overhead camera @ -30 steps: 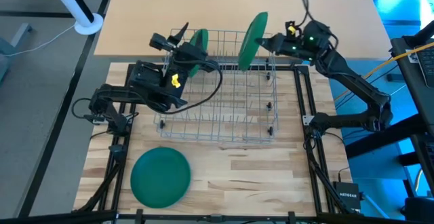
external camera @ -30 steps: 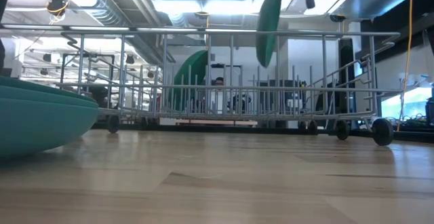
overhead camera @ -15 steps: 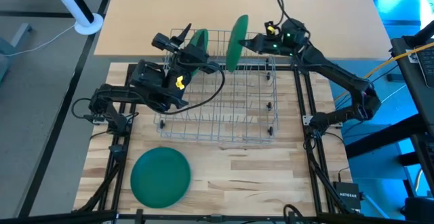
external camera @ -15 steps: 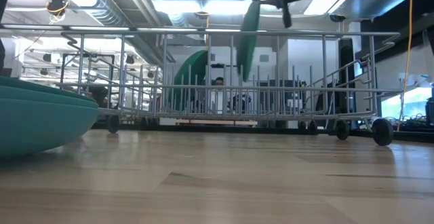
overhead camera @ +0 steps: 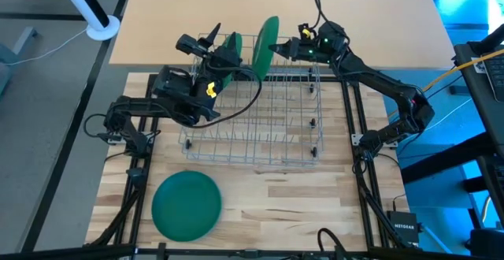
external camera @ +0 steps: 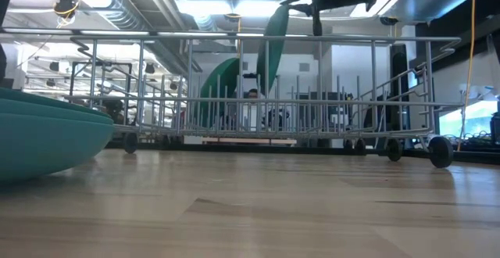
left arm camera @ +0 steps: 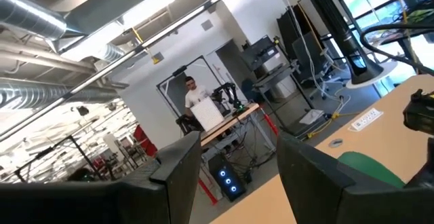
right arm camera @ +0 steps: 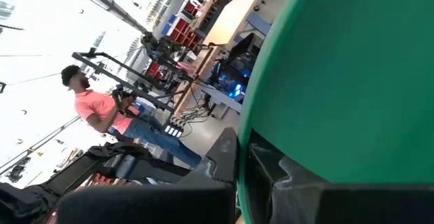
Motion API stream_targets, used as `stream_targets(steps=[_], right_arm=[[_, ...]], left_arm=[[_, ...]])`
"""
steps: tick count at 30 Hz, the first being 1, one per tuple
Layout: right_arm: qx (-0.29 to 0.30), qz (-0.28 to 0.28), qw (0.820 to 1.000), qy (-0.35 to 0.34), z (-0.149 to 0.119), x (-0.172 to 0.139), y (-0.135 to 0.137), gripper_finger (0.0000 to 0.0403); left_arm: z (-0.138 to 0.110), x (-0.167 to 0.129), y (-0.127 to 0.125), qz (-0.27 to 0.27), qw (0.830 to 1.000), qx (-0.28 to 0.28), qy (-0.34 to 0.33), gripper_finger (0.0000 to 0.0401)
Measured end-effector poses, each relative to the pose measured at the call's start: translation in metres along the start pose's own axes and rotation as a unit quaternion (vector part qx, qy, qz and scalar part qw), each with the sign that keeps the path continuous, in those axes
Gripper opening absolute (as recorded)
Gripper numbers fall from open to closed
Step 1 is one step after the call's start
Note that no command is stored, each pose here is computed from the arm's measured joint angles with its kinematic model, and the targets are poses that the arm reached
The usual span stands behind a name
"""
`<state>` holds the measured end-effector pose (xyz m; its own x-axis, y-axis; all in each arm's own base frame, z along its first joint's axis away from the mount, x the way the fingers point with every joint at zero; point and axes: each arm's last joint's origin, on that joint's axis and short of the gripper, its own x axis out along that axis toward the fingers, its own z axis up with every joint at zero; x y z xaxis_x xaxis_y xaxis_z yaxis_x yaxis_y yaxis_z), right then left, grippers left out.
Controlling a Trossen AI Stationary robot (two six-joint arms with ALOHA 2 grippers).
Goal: Sort dishes
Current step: Put the right green plate in the dish rack
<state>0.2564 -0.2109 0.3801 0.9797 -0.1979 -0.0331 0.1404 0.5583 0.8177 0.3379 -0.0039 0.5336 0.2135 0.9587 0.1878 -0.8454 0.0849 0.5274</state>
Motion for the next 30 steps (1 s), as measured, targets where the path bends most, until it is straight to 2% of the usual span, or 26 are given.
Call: stream_targets(steps=[5, 12, 30], right_arm=[[0.001, -0.005, 1.0, 0.001, -0.0005, 0.0, -0.0009, 0.001], [0.004, -0.054, 0.998, 0.011, -0.0052, -0.0007, -0.0093, 0.001], [-0.008, -0.048, 0.999, -0.006, -0.0027, -0.0004, -0.0071, 0.001]], left_arm=[[0.0, 0.0, 0.0, 0.0, 1.0, 0.0, 0.0, 0.0182], [-0.0001, 0.0, -0.0001, 0.0, 1.0, -0.002, 0.0, 0.0182], [-0.0001, 0.0, -0.0003, 0.0, 1.0, -0.003, 0.0, 0.0182]])
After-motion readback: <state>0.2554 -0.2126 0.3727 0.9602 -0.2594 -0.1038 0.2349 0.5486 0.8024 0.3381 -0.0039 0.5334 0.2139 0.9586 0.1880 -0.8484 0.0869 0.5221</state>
